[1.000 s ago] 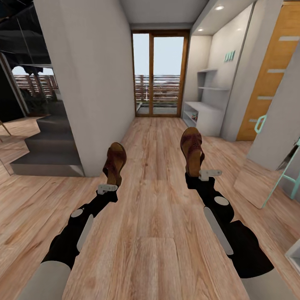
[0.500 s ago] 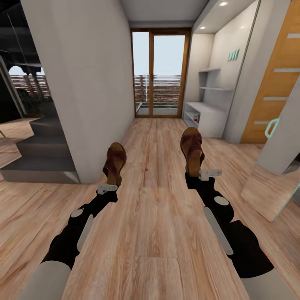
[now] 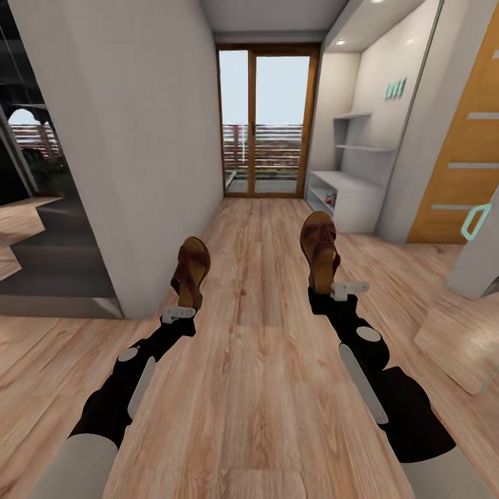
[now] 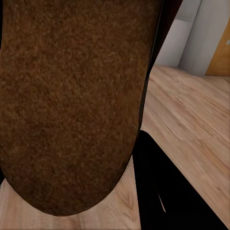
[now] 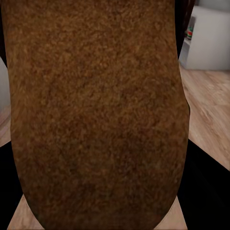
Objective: Pick up the two gym shoes and the two sandals from the corridor floor and place them onto the hallstand (shoe rack) in the corridor, making sure they are on the rack and not on the floor. Arrange them so the two gym shoes are next to each other and the two sandals are next to each other.
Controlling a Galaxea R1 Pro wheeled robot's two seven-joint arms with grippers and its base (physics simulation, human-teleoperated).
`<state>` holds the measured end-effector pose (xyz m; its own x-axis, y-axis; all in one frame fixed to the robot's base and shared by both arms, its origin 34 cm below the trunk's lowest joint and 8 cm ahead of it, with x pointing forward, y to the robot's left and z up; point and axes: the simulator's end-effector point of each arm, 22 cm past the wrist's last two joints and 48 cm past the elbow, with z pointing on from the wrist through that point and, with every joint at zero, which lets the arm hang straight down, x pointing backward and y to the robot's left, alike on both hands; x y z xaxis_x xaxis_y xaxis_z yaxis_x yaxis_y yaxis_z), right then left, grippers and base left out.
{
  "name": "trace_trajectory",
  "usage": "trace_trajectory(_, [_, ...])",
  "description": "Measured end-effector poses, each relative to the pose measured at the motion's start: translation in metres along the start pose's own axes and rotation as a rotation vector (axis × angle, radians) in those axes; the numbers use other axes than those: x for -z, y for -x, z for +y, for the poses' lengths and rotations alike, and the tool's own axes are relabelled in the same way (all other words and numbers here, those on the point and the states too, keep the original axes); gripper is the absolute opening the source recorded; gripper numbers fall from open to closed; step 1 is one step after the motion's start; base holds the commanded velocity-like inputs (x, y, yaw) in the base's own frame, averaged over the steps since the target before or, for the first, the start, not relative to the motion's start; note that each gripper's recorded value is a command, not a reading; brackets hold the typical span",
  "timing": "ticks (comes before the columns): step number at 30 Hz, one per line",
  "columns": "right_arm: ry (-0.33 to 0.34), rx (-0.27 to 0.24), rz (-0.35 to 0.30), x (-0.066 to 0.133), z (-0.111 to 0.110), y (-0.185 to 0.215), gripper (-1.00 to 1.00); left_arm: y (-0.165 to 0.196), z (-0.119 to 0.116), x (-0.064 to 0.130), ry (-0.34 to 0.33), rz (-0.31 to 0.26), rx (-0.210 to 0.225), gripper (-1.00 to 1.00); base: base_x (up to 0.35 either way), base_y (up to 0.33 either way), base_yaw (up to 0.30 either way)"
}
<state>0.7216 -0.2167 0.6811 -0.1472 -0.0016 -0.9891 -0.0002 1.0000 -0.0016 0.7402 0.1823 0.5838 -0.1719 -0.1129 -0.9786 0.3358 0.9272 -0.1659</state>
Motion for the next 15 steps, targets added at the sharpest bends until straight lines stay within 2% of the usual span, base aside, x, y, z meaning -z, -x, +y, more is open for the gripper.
trace_trajectory(15, [0.0,0.0,0.0,0.0,0.0003,0.0,-1.0,0.0,0.0,0.0,0.0,0.0,0.0,-1.0,0.348,0.0,0.0])
